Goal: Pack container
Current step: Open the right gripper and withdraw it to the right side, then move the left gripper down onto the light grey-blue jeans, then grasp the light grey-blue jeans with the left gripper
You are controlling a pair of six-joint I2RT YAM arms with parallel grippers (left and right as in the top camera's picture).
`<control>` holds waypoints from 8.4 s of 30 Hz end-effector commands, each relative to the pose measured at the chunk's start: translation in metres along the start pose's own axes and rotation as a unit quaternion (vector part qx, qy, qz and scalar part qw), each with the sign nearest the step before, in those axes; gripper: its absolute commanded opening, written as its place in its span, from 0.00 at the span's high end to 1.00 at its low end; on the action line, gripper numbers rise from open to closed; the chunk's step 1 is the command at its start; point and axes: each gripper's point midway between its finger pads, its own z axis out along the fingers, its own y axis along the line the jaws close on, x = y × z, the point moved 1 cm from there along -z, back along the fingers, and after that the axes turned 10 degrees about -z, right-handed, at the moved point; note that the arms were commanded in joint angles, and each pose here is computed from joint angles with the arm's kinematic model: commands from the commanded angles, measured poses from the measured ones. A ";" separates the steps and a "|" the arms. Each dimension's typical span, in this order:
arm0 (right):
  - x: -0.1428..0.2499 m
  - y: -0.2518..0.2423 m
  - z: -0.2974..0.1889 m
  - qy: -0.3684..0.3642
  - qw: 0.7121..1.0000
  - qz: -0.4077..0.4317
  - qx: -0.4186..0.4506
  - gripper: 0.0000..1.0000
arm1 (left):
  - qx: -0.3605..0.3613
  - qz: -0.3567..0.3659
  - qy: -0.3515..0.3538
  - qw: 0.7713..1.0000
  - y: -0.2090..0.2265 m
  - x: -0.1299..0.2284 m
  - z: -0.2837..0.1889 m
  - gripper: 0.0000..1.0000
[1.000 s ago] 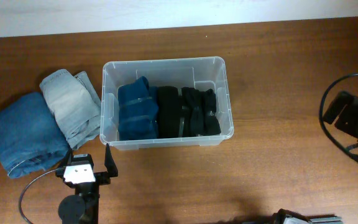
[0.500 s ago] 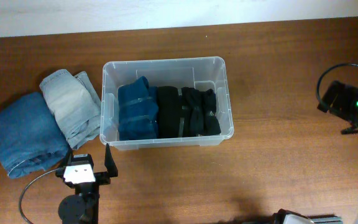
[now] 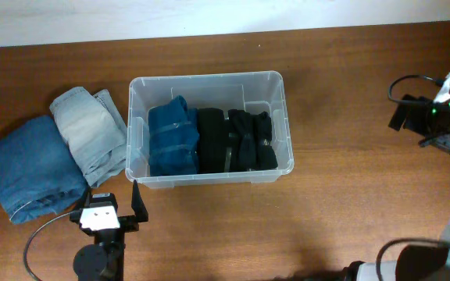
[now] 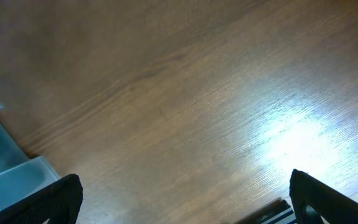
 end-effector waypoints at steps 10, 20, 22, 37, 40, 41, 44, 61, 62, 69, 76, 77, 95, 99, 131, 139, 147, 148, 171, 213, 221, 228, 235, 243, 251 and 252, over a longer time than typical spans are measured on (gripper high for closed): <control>-0.005 -0.003 0.027 0.041 0.999 0.004 0.006 0.01 | 0.002 0.007 0.000 1.000 0.000 0.001 0.000 0.01; -0.005 -0.003 0.027 0.041 0.999 0.003 0.006 0.01 | 0.002 0.007 -0.001 1.000 0.000 0.001 0.000 0.01; -0.005 -0.003 0.027 0.041 0.999 0.003 0.006 0.02 | 0.001 0.007 -0.017 1.000 0.000 -0.007 0.000 0.01; -0.005 -0.003 0.027 0.041 0.999 0.003 0.006 0.02 | 0.051 0.006 -0.063 0.997 -0.034 -0.127 -0.030 0.01; -0.005 -0.003 0.027 0.041 0.999 0.003 0.006 0.02 | 0.046 0.006 -0.030 0.998 -0.040 -0.160 -0.024 0.01; -0.005 -0.003 0.027 0.041 0.999 0.003 0.006 0.01 | 0.043 0.006 -0.012 0.999 -0.042 -0.169 -0.019 0.01; -0.005 -0.003 0.027 0.041 0.999 0.003 0.006 0.02 | 0.031 0.024 0.062 0.997 -0.046 -0.189 0.000 0.01; -0.005 -0.003 0.027 0.041 0.999 0.003 0.006 0.02 | -0.110 -0.042 0.359 0.926 -0.015 -0.186 0.095 0.01; -0.005 -0.003 0.027 0.041 0.999 0.003 0.006 0.02 | -0.126 -0.058 0.368 0.920 -0.006 -0.179 0.099 0.01; -0.005 -0.003 0.027 0.041 0.999 0.003 0.006 0.02 | -0.172 -0.139 0.446 0.867 0.039 -0.123 0.132 0.01; -0.005 -0.003 0.027 0.041 0.999 0.003 0.006 0.02 | -0.211 -0.208 0.494 0.818 0.084 -0.079 0.143 0.02; -0.005 -0.003 0.027 0.041 0.999 0.003 0.006 0.02 | -0.213 -0.214 0.499 0.813 0.089 -0.074 0.144 0.02; -0.005 -0.003 0.027 0.041 0.999 0.003 0.006 0.02 | -0.229 -0.217 0.581 0.750 0.118 0.053 0.153 0.39; -0.005 -0.003 0.027 0.041 0.999 0.003 0.006 0.02 | -0.247 -0.203 0.581 0.748 0.127 0.061 0.153 0.46; -0.005 -0.003 0.027 0.041 0.999 0.003 0.006 0.01 | -0.292 -0.170 0.560 0.756 0.152 0.070 0.152 0.99; -0.005 -0.003 0.027 0.041 0.999 0.003 0.006 0.02 | -0.348 -0.145 0.549 0.746 0.182 0.066 0.140 0.99; -0.005 -0.003 0.027 0.041 0.999 0.003 0.006 0.02 | -0.395 -0.169 0.532 0.730 0.225 0.060 0.119 1.00; -0.005 -0.003 0.027 0.041 0.999 0.003 0.006 0.01 | -0.401 -0.176 0.531 0.726 0.231 0.059 0.115 0.99; -0.005 -0.003 0.027 0.041 0.999 0.003 0.006 0.02 | -0.217 -0.343 0.477 0.780 0.198 0.029 0.149 1.00; -0.005 -0.003 0.027 0.041 0.999 0.003 0.006 0.02 | -0.237 -0.270 0.563 0.744 0.147 0.129 0.177 0.05; -0.005 -0.003 0.027 0.041 0.999 0.003 0.006 0.02 | -0.227 -0.284 0.594 0.717 0.142 0.162 0.172 0.76; -0.005 -0.003 0.027 0.041 0.999 0.003 0.006 0.01 | -0.198 -0.307 0.593 0.717 0.131 0.156 0.178 0.99; -0.005 -0.003 0.027 0.041 0.999 0.003 0.006 0.02 | -0.198 -0.305 0.588 0.722 0.130 0.121 0.186 0.99; -0.005 -0.003 0.027 0.041 0.999 0.003 0.006 0.02 | -0.188 -0.296 0.544 0.762 0.126 0.050 0.200 1.00; -0.005 -0.003 0.027 0.041 0.999 0.003 0.006 0.02 | -0.173 -0.283 0.485 0.809 0.117 -0.014 0.198 0.99; -0.005 -0.003 0.027 0.041 0.999 0.003 0.006 0.02 | -0.172 -0.282 0.479 0.813 0.116 -0.020 0.197 1.00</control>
